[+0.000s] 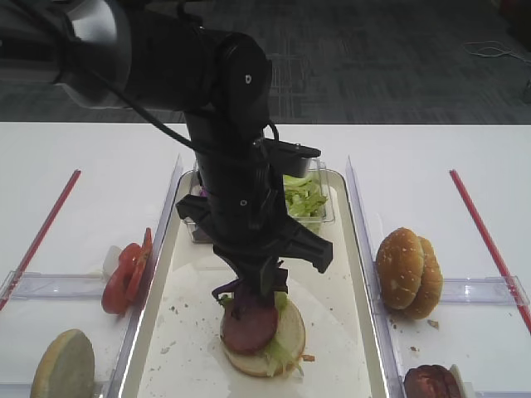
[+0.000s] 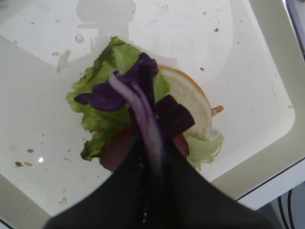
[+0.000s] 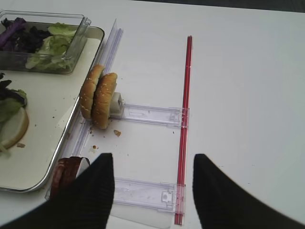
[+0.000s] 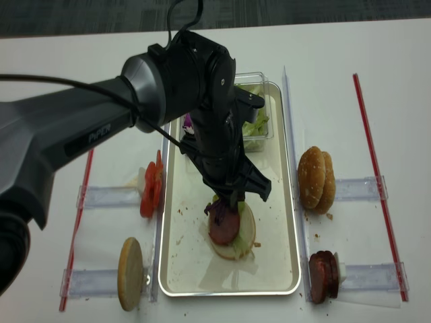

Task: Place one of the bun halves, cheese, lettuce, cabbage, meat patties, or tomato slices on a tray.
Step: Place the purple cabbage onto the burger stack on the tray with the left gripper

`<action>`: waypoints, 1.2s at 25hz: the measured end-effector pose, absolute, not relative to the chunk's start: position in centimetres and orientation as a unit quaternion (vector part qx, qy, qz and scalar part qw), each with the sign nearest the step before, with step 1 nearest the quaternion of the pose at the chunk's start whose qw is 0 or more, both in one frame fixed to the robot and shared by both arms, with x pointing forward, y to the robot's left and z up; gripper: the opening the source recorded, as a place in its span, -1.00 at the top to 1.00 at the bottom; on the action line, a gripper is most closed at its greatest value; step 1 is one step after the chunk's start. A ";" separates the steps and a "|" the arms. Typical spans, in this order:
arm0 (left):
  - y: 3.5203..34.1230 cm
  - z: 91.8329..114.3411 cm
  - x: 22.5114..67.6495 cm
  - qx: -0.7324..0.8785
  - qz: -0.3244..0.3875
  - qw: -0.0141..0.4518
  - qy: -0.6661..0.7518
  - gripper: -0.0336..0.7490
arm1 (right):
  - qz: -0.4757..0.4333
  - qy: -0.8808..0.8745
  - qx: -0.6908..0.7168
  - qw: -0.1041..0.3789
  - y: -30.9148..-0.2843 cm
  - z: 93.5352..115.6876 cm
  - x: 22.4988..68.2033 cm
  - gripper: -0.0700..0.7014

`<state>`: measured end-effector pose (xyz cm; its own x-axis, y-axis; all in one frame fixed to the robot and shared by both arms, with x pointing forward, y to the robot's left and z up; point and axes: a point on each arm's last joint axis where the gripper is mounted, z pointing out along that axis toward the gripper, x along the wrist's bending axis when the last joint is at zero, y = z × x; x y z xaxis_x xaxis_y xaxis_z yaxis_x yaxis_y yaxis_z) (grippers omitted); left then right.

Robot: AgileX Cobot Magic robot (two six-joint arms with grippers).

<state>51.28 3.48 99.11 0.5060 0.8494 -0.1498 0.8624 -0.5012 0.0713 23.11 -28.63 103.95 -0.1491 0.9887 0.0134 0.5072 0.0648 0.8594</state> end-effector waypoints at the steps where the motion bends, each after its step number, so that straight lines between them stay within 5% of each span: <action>1: 3.5 99.1 51.3 0.865 -0.047 0.068 0.495 0.73 | 0.379 0.657 0.569 0.318 -28.6 103.9 23.1 -0.19; 30: 3.5 99.1 51.1 0.862 -0.058 0.062 0.500 0.64 | 0.379 0.656 0.570 0.318 -28.6 103.9 23.1 -0.19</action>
